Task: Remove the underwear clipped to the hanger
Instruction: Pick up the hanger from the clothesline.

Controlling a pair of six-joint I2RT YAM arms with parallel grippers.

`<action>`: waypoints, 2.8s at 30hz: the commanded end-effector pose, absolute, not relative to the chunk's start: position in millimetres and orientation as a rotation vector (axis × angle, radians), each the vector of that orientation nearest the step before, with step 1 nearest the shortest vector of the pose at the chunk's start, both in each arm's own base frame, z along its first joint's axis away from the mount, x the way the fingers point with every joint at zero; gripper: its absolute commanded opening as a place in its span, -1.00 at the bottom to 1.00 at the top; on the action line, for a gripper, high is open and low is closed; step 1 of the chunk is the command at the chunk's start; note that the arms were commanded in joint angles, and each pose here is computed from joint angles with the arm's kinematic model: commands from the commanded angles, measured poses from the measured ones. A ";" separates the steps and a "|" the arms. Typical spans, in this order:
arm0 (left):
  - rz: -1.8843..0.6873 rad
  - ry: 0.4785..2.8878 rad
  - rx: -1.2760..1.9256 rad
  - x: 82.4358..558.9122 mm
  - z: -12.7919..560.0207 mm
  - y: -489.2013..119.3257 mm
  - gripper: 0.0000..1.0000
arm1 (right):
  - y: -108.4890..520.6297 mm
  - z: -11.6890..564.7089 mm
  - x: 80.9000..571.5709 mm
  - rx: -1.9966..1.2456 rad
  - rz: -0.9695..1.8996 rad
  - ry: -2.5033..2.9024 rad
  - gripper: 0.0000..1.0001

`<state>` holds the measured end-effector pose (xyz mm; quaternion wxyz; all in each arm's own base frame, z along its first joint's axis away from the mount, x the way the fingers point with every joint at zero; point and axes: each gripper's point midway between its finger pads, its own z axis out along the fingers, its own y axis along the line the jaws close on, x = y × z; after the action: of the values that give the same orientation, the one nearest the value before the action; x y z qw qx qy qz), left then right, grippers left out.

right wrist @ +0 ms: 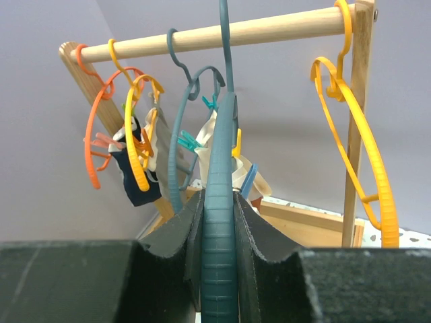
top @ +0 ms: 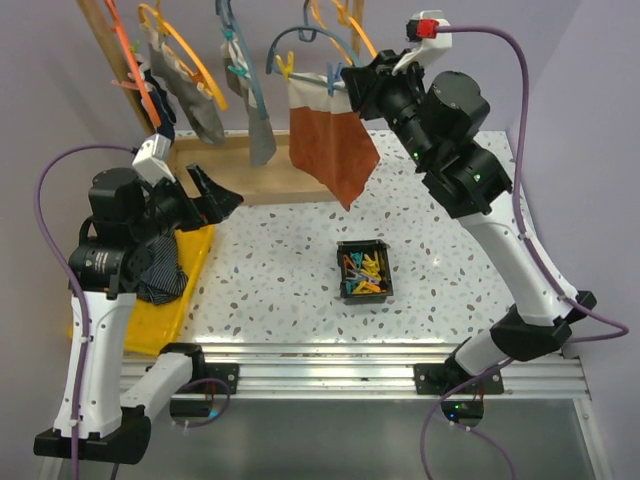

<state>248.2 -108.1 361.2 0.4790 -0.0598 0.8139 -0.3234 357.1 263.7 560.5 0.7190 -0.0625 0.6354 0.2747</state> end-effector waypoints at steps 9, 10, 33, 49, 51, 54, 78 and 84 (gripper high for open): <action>-0.949 1.859 0.027 240.2 399.0 -133.6 1.00 | 200.5 554.6 270.9 -0.093 0.712 1.400 -1.00; -0.991 1.856 0.055 236.7 400.2 -139.2 1.00 | 199.7 537.8 267.4 -0.097 0.716 1.436 -1.00; -1.263 1.710 0.830 142.7 397.2 -215.6 1.00 | 206.2 436.8 78.2 -0.546 1.274 2.139 -1.00; -1.272 1.791 0.967 89.2 341.1 -207.2 1.00 | 227.7 486.4 67.1 -0.575 1.539 1.929 -1.00; -1.281 1.786 0.979 86.9 340.6 -207.8 1.00 | 229.8 489.1 66.5 -0.575 1.562 1.922 -1.00; -1.453 1.720 1.050 67.0 353.3 -215.3 0.97 | 233.2 489.8 68.8 -0.569 1.580 1.917 -1.00; -1.142 2.165 0.581 161.9 323.4 -219.0 -1.00 | 160.7 408.7 200.2 0.270 0.742 2.082 0.97; -0.704 2.304 0.085 196.2 318.5 -160.4 -1.00 | 169.6 399.0 197.3 0.229 0.754 2.135 0.97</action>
<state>174.4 -208.1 307.9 0.2968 0.1616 0.8581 -0.3866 197.7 169.3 403.9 0.4282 0.0847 0.8462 0.3058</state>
